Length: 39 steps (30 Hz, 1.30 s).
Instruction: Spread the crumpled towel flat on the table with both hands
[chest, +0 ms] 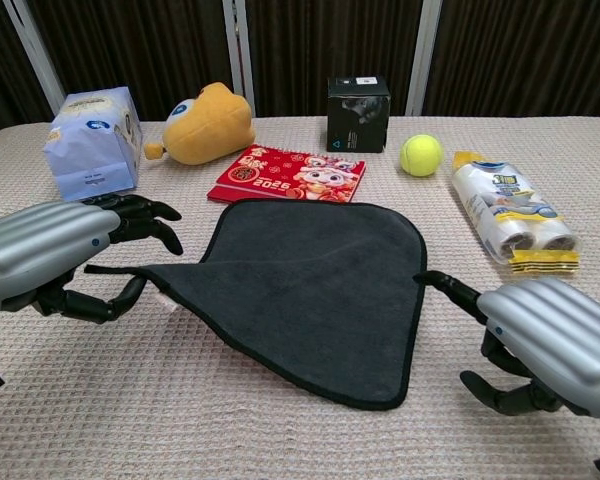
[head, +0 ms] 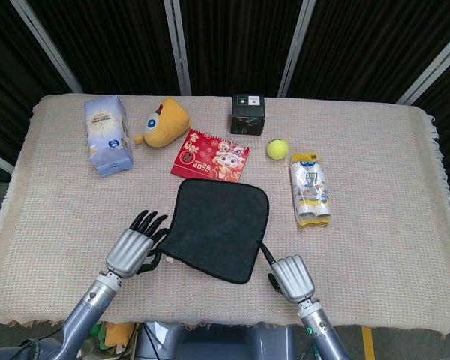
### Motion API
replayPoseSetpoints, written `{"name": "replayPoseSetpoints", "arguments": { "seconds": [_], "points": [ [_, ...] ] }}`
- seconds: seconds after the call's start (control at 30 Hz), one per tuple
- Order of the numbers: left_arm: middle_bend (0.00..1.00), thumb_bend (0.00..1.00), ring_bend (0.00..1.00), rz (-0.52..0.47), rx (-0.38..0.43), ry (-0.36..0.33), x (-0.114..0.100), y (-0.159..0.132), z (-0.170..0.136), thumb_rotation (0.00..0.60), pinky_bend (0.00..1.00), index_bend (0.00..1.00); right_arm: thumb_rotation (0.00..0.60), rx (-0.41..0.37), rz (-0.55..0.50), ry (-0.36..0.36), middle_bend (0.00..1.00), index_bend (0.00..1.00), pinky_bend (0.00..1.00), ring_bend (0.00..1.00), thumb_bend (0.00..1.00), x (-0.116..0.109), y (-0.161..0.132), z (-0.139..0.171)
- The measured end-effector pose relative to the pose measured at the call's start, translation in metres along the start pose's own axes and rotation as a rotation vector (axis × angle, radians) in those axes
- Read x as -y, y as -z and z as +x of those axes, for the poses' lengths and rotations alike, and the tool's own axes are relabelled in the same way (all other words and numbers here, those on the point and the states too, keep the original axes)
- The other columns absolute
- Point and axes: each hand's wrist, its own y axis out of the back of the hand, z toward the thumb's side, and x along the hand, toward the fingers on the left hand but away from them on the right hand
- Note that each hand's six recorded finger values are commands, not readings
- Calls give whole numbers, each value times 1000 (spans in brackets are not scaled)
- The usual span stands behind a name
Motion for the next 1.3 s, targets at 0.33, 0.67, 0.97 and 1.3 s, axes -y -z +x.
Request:
{"name": "replayPoseSetpoints", "arguments": {
  "seconds": [0.33, 0.67, 0.97, 1.3],
  "points": [
    [30, 0, 0, 6, 12, 32, -2, 3, -10, 600, 0, 137, 600, 3, -11, 10, 994, 56, 1000, 1000, 402, -5, 2, 8],
    [25, 0, 0, -53, -41, 16, -16, 16, -31, 600, 0, 88, 600, -21, -12, 38, 991, 196, 1000, 1000, 345, -13, 0, 17],
    [25, 0, 0, -111, -179, -34, -39, 50, -62, 600, 0, 76, 600, -50, -13, 37, 991, 325, 1000, 1000, 344, -8, -7, 20],
    [25, 0, 0, -180, -251, -180, -72, 75, -82, 600, 0, 75, 600, -92, -32, 42, 991, 404, 1000, 1000, 344, 8, -31, 17]
  ]
}}
